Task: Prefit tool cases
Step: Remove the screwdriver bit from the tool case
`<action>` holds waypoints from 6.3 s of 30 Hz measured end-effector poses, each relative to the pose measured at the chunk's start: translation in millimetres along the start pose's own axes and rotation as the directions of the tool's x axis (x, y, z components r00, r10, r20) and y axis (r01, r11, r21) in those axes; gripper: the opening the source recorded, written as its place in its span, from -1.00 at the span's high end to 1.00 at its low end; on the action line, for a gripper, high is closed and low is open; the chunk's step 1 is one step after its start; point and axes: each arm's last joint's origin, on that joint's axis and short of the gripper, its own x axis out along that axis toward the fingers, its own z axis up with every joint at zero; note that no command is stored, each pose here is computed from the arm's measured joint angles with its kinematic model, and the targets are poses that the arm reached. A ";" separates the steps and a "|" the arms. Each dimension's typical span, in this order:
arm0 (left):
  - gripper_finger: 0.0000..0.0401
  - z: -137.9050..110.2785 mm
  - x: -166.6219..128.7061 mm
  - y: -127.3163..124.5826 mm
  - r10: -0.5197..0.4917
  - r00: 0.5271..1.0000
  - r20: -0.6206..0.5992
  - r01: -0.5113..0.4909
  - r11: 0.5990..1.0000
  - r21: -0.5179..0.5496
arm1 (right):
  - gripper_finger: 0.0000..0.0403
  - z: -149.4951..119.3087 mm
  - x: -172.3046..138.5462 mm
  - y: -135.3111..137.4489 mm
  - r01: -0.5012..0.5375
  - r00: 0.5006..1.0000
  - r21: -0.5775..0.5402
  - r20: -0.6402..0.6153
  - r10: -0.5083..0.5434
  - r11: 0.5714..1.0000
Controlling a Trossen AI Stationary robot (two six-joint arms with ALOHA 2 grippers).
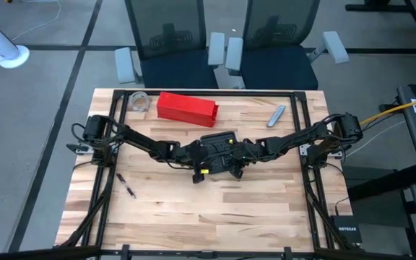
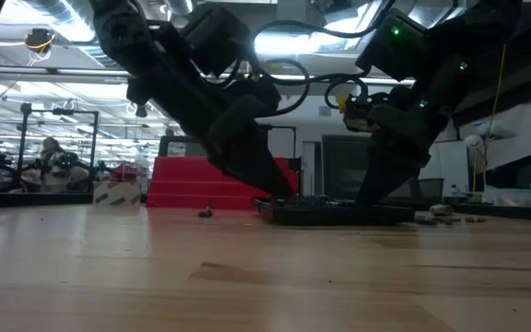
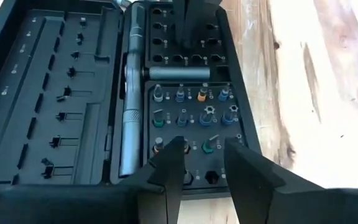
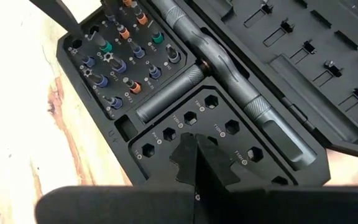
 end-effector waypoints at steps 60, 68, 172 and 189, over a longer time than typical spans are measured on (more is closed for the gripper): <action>0.52 15.2 -65.1 41.9 0.120 0.967 -0.226 -0.103 0.991 0.085 | 0.99 0.4 -0.3 -0.1 0.002 1.000 0.024 0.002 -0.002 1.000; 0.46 30.1 -52.9 23.3 -0.036 0.999 -0.037 0.038 0.999 0.035 | 0.99 0.4 -0.3 0.0 0.003 1.000 0.020 0.003 -0.003 1.000; 0.43 15.7 -22.8 7.9 -0.015 1.000 -0.019 0.016 0.997 0.070 | 0.99 1.4 -0.2 -0.5 0.024 0.999 0.055 0.024 -0.025 0.998; 0.43 -0.2 -2.5 8.2 -0.005 0.998 -0.068 0.011 0.995 0.099 | 0.99 1.4 -0.3 -0.7 0.032 0.999 0.056 0.026 -0.033 0.998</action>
